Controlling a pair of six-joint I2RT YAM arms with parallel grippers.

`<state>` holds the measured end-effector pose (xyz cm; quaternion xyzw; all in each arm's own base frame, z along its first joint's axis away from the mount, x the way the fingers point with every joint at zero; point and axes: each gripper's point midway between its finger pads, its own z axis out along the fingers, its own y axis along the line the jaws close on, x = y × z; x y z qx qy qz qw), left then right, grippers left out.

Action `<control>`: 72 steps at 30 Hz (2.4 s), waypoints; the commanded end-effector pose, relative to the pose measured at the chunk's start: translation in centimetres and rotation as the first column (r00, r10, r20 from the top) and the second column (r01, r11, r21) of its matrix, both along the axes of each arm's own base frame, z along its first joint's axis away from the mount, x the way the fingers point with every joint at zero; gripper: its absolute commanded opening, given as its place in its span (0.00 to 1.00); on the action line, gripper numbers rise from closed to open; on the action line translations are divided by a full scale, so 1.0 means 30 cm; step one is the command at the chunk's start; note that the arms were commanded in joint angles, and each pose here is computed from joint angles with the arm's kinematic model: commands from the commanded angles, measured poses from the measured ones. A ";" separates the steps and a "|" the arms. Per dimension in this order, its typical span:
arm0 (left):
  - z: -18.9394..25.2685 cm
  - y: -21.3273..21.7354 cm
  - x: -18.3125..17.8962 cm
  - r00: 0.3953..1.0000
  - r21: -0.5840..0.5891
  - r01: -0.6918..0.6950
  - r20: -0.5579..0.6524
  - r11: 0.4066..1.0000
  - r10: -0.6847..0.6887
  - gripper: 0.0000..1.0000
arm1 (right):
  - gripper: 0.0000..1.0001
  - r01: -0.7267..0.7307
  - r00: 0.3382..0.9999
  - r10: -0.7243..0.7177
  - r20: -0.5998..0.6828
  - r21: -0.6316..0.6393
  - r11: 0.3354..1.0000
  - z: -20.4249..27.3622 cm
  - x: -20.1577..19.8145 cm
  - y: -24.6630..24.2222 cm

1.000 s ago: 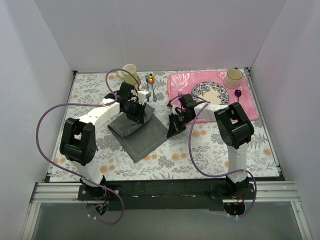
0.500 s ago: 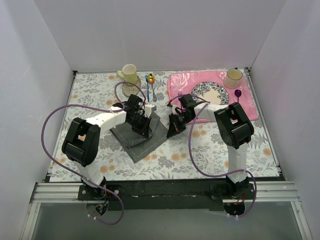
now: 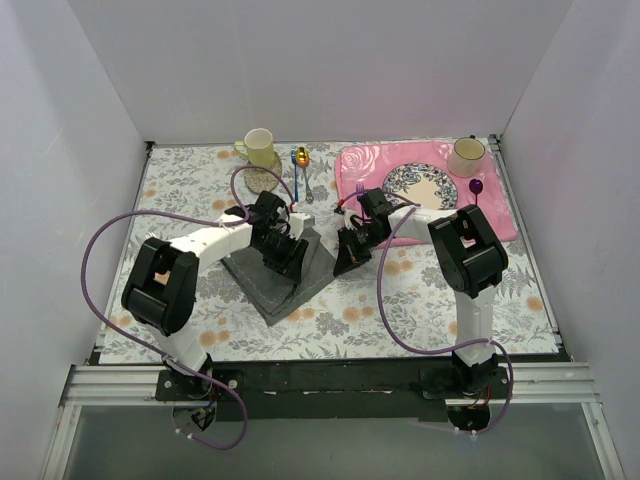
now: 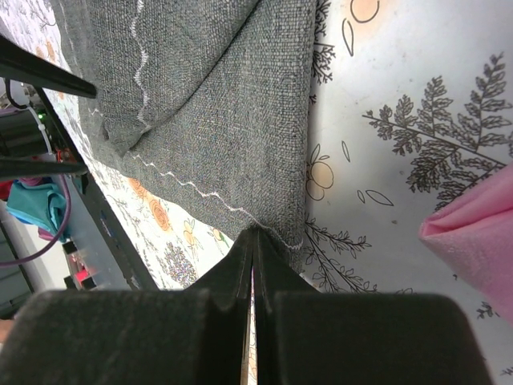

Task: Fold the napkin into a case and place the utensils inside
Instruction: Fold the rectangle-folded napkin at the center of the board.

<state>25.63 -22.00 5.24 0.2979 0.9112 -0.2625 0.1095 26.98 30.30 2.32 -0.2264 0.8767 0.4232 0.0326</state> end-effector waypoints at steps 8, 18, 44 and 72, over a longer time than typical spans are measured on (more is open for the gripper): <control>0.145 0.074 0.052 0.973 0.008 -0.004 0.230 1.000 0.002 0.57 | 0.07 -0.025 0.996 0.021 0.092 0.040 0.999 0.148 0.015 0.013; 0.101 0.030 0.172 0.940 -0.007 -0.126 0.318 0.992 0.122 0.63 | 0.12 0.023 0.992 -0.024 0.121 0.005 1.000 0.143 0.053 -0.013; 0.049 -0.131 0.175 0.975 -0.171 -0.185 0.090 0.968 0.202 0.57 | 0.06 0.065 0.997 -0.061 0.043 -0.099 0.993 -0.031 0.062 -0.052; 0.188 -0.011 0.016 0.923 0.034 0.113 0.367 0.993 -0.118 0.58 | 0.17 0.029 0.994 -0.023 0.103 -0.055 0.998 0.093 0.076 -0.048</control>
